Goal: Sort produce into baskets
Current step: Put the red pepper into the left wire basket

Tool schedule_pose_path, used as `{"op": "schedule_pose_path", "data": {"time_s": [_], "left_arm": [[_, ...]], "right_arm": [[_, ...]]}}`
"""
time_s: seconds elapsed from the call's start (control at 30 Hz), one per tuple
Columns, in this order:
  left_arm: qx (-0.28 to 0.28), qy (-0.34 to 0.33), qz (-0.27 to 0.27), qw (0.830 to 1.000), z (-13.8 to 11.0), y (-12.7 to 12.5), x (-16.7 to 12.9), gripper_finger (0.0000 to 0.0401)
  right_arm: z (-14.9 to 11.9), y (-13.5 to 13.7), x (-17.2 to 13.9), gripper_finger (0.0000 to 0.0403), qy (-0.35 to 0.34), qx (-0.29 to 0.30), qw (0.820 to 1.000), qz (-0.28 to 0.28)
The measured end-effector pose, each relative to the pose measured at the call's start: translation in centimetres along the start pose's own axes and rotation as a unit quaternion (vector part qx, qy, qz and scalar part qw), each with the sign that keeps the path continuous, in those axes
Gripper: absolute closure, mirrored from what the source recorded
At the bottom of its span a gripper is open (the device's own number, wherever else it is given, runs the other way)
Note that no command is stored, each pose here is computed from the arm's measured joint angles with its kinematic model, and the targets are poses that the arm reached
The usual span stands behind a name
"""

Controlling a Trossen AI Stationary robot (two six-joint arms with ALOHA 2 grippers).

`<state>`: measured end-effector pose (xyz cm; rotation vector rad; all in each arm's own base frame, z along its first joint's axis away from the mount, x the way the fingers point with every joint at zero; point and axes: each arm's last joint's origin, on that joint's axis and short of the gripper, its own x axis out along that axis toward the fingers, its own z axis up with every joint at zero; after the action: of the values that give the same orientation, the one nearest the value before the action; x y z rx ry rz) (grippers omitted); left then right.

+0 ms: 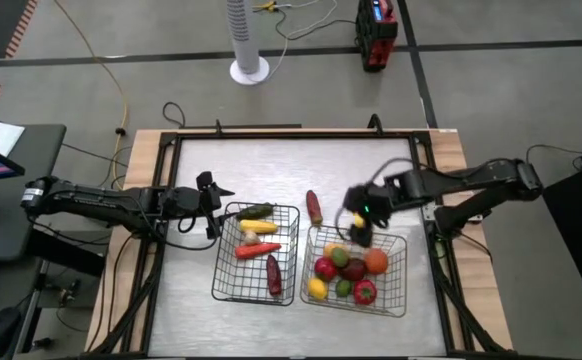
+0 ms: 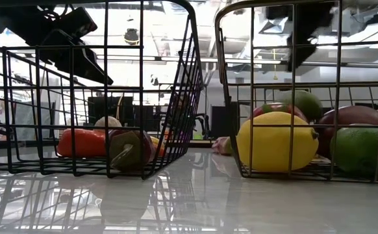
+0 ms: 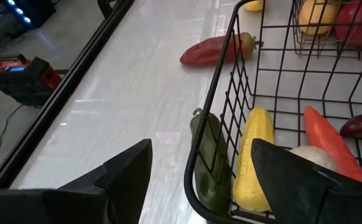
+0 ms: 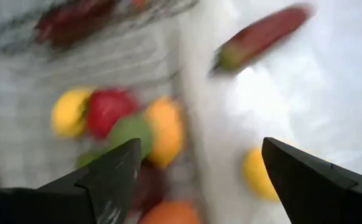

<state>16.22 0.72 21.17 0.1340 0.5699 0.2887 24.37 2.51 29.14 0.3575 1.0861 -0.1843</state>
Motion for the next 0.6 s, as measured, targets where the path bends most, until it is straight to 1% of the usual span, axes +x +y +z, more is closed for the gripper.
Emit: {"op": "schedule_pose_path", "data": {"time_s": [0.2, 0.33, 0.37, 0.43, 0.5, 0.6], "left_arm": [[0.000, 0.001, 0.000, 1.000, 0.0, 0.0, 0.0, 0.0138], [0.001, 0.003, 0.000, 1.000, -0.1, 0.0, 0.0, 0.0138], [0.010, 0.007, -0.006, 1.000, -0.1, 0.0, 0.0, 0.0138], [0.069, 0.022, -0.048, 0.996, -0.5, -0.1, -0.4, 0.0138], [0.109, 0.035, -0.083, 0.990, -1.0, -0.3, -0.7, 0.0138], [0.126, 0.040, -0.095, 0.987, -1.1, -0.3, -0.7, 0.0138]], "right_arm": [[3.5, -4.2, 1.2, 0.0053, -0.064, 0.042, 0.996, -0.034], [5.2, -7.1, 3.6, 0.0057, -0.061, 0.053, 0.995, -0.065], [5.6, -7.8, 4.4, 0.0057, -0.053, 0.057, 0.994, -0.072], [6.3, -9.0, 5.8, 0.0057, -0.037, 0.067, 0.994, -0.083], [7.3, -9.7, 7.0, 0.0058, -0.025, 0.070, 0.993, -0.091], [8.7, -10.1, 8.3, 0.0058, -0.009, 0.061, 0.993, -0.096]]}}
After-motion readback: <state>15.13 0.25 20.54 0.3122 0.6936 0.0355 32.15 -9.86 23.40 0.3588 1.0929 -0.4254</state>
